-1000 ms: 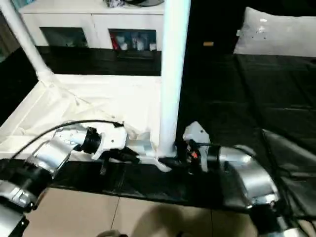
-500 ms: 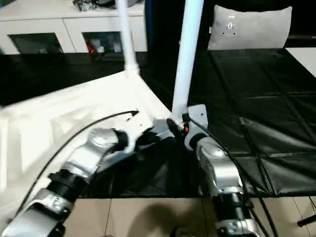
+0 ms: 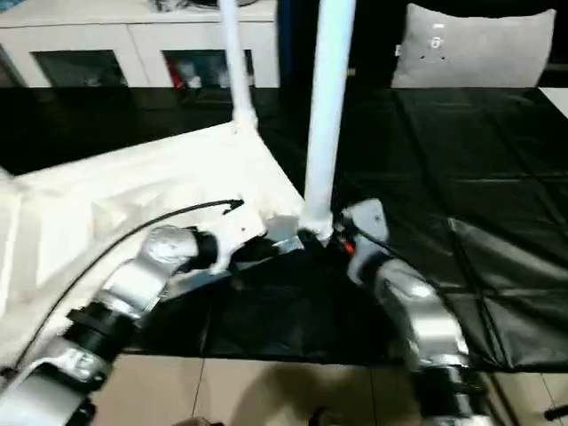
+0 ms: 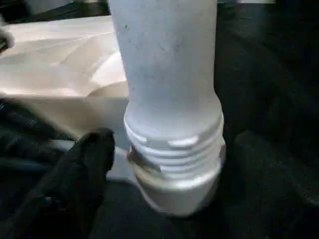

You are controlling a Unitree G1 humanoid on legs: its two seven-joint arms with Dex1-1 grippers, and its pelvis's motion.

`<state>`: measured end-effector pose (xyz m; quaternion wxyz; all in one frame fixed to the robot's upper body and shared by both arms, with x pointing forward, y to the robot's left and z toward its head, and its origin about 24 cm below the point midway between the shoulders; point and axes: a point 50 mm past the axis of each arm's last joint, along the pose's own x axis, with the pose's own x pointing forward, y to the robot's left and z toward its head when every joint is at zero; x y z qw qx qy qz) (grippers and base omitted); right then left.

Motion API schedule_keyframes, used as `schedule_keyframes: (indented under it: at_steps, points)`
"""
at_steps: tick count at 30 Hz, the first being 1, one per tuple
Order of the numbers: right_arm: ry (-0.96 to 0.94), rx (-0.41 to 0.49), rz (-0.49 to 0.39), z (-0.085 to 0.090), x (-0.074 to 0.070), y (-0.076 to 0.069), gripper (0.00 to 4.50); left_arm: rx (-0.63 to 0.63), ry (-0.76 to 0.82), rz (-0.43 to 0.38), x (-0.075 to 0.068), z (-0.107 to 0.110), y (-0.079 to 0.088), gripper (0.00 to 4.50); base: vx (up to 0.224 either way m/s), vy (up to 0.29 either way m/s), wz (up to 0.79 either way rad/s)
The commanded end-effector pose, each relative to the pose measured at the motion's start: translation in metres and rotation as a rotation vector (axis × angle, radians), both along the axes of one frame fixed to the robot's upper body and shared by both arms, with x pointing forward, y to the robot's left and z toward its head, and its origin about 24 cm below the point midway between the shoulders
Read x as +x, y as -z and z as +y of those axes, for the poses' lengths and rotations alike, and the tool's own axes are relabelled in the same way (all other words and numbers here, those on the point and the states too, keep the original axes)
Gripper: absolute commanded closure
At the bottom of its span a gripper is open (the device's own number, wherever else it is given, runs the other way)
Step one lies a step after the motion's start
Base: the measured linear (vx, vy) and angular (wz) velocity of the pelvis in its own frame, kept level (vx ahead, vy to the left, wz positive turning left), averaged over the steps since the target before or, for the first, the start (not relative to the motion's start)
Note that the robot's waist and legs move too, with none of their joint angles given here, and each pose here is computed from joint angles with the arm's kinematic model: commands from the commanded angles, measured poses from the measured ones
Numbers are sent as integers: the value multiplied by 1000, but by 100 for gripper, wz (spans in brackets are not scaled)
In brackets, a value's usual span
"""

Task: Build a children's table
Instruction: Rotate leg to tighten

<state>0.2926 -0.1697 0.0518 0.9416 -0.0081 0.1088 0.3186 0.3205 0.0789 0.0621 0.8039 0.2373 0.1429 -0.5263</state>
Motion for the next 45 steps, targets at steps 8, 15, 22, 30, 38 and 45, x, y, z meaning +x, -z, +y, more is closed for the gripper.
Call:
schedule_keyframes:
  at_steps: [8,15,22,30,38,45]
  points:
    - [-429,-122,-47,-15,-13,-28,3,91,370,42,-13,18,-2,450,0,0,0]
    - [-692,-170,3,-3,-23,-28,3,152,508,70,-14,24,-3,450,0,0,0]
    - [-756,-194,42,2,-19,-23,61,165,591,64,-13,21,-7,450,0,0,0]
    - [-785,-184,64,1,-21,-22,127,163,604,65,-13,21,-5,450,0,0,0]
    - [-803,-158,92,4,-25,-17,184,151,591,77,-12,24,-3,450,0,0,0]
    - [-621,-47,201,22,-34,5,189,28,443,119,-13,16,-6,450,0,0,0]
